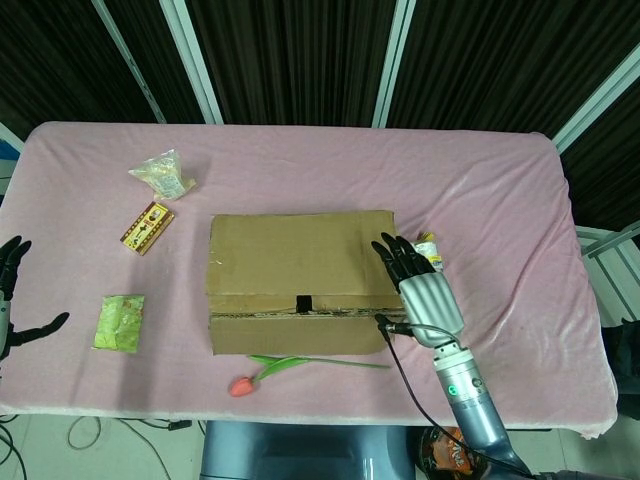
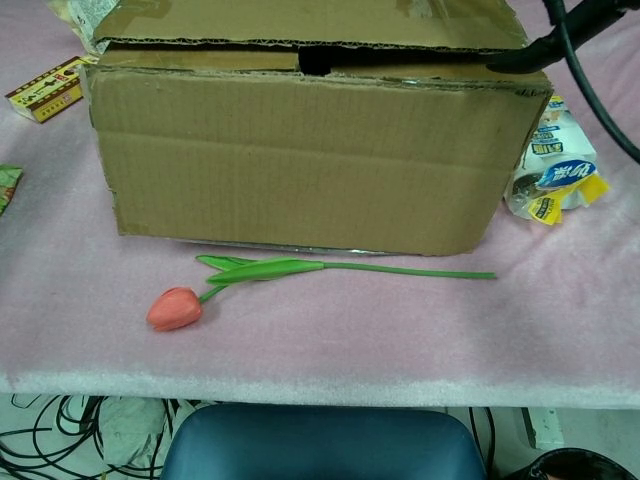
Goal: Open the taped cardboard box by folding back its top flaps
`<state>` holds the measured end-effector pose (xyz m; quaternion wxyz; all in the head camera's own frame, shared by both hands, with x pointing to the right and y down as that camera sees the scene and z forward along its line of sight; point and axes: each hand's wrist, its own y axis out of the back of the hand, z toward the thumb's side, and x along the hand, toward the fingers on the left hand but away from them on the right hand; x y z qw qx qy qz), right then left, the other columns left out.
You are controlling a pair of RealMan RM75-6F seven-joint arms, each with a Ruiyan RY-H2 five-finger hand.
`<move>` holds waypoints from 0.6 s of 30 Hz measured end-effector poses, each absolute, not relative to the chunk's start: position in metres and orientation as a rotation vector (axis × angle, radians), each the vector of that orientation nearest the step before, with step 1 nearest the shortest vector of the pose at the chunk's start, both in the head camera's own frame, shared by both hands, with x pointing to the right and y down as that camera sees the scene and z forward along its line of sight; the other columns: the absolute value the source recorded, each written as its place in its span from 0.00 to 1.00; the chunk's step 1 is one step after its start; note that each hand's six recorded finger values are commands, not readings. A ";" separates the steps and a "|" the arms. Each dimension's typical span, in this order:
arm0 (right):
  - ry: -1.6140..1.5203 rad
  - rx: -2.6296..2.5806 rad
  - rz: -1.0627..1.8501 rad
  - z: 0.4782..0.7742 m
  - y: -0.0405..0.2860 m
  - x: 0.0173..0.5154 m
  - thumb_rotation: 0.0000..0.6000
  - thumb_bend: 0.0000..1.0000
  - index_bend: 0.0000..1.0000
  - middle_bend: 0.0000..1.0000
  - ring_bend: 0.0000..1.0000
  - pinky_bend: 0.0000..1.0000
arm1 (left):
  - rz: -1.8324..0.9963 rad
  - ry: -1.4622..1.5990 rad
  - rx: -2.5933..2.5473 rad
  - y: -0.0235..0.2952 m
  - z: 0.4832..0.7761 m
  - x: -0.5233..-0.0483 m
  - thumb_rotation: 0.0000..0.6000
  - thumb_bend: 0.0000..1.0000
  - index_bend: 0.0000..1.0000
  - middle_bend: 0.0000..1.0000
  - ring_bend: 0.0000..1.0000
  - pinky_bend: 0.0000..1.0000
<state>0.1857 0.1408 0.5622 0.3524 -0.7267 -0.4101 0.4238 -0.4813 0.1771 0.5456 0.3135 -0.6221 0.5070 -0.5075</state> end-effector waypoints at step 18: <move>-1.082 -1.856 1.120 0.585 0.125 0.170 1.00 0.28 0.00 0.00 0.00 0.23 | -1.336 1.357 -1.662 0.178 0.548 -0.481 1.00 0.10 0.00 0.00 0.00 0.04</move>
